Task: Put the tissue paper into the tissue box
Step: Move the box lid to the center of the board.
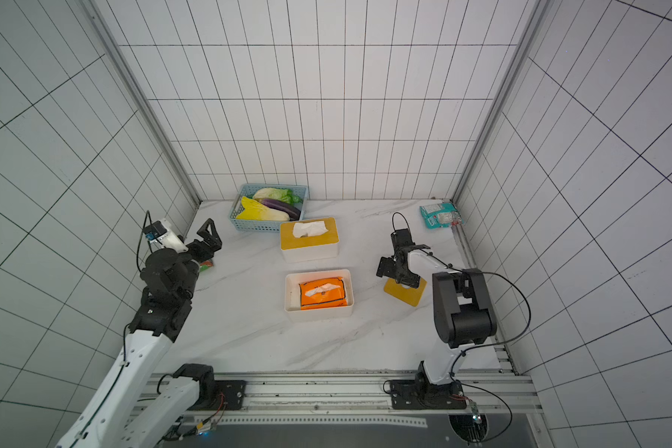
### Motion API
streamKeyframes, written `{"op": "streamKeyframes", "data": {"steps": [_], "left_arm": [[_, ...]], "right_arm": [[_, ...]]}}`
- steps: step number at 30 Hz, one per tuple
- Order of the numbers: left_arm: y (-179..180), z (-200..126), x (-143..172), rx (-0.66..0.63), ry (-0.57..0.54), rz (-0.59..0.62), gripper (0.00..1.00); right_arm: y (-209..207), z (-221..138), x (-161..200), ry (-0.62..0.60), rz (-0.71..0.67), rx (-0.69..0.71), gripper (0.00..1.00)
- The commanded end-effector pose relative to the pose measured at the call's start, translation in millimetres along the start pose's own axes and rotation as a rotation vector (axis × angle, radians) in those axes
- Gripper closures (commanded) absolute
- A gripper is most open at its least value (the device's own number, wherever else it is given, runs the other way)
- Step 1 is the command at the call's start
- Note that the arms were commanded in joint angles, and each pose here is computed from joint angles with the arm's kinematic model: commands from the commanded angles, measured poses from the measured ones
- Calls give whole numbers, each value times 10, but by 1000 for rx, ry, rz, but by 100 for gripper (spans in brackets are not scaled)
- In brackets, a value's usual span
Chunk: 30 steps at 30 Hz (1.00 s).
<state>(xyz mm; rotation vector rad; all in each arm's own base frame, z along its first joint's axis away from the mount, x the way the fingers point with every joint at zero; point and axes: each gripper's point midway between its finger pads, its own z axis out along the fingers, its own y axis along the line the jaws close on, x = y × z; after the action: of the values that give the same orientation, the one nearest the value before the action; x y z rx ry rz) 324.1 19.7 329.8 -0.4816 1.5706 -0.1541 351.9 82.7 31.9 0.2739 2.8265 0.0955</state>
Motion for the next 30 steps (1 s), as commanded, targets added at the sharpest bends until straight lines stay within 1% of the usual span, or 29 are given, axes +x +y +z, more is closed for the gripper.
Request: {"op": "streamKeyframes", "data": {"steps": [1,3,6,10,19,23,30], "left_arm": [[-11,2,-23,13,-15,-3,2],[-13,1,-23,14,-15,-4,2],[-13,2,-23,14,-14,-3,2],[-13,5,-18,14,-13,-3,1],[-13,9,-15,13,-12,-2,2],[-13,5,-18,13,-12,-3,2],[-12,2,-19,13,-13,-2,1]], "right_arm": [[-61,-60,-82,-3,-15,51,2],[-57,-23,-88,19,-23,64,3],[-97,26,-88,42,-41,122,4],[-114,50,-85,33,-62,178,8],[-103,93,-52,46,-26,172,17],[-99,156,-3,69,-8,170,20],[-88,233,89,100,37,155,29]]}}
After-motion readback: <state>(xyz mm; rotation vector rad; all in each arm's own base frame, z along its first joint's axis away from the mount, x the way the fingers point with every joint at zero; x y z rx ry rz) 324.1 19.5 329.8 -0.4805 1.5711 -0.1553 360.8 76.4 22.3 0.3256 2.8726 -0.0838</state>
